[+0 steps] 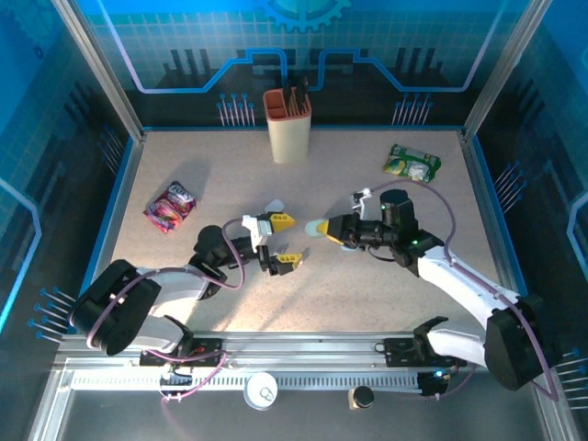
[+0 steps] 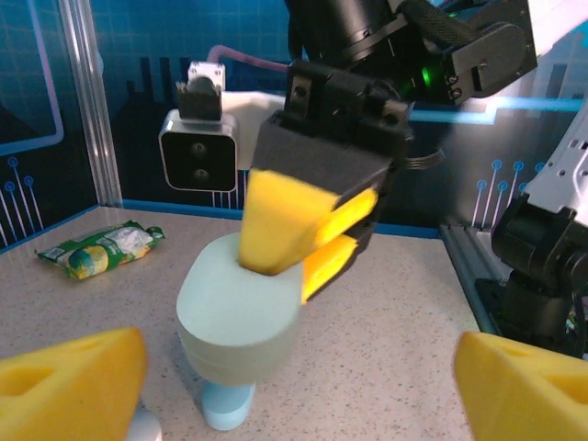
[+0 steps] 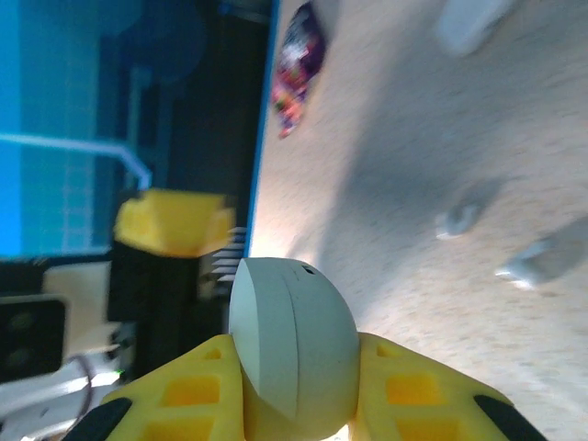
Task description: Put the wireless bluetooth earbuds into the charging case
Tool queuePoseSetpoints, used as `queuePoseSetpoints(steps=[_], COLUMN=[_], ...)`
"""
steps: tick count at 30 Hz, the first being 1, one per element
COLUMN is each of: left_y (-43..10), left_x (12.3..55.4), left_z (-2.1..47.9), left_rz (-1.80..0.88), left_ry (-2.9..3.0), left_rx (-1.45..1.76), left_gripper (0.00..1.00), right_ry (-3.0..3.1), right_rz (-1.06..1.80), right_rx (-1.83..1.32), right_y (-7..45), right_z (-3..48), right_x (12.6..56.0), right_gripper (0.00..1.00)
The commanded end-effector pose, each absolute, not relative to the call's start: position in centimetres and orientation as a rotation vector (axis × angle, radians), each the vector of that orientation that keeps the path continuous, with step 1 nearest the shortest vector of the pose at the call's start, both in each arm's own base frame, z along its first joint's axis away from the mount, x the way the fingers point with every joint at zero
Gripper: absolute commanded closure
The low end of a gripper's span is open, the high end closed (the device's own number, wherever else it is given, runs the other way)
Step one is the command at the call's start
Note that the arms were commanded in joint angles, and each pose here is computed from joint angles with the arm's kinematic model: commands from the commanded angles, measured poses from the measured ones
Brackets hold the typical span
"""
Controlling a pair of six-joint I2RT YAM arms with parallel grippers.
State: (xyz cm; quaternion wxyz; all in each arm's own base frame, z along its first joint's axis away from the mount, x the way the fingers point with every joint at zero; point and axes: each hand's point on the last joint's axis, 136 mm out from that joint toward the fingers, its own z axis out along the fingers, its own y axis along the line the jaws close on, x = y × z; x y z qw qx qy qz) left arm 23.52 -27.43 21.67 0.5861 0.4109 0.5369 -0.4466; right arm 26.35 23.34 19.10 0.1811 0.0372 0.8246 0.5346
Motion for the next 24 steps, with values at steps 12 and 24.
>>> queuePoseSetpoints(steps=[12, 24], left_y=[-25.9, -23.2], left_x=[25.3, 31.2], left_z=[19.6, 17.0], left_rz=[-0.877, -0.678], left_ry=[1.493, 1.813], left_rx=[0.935, 0.649], left_gripper=[0.01, 0.01], right_ry=[2.396, 2.433], right_rz=[0.913, 0.916], right_rx=[0.479, 0.659], right_y=[10.4, 8.7], right_z=[10.9, 4.7], right_x=[32.1, 35.1], right_gripper=[0.82, 0.79])
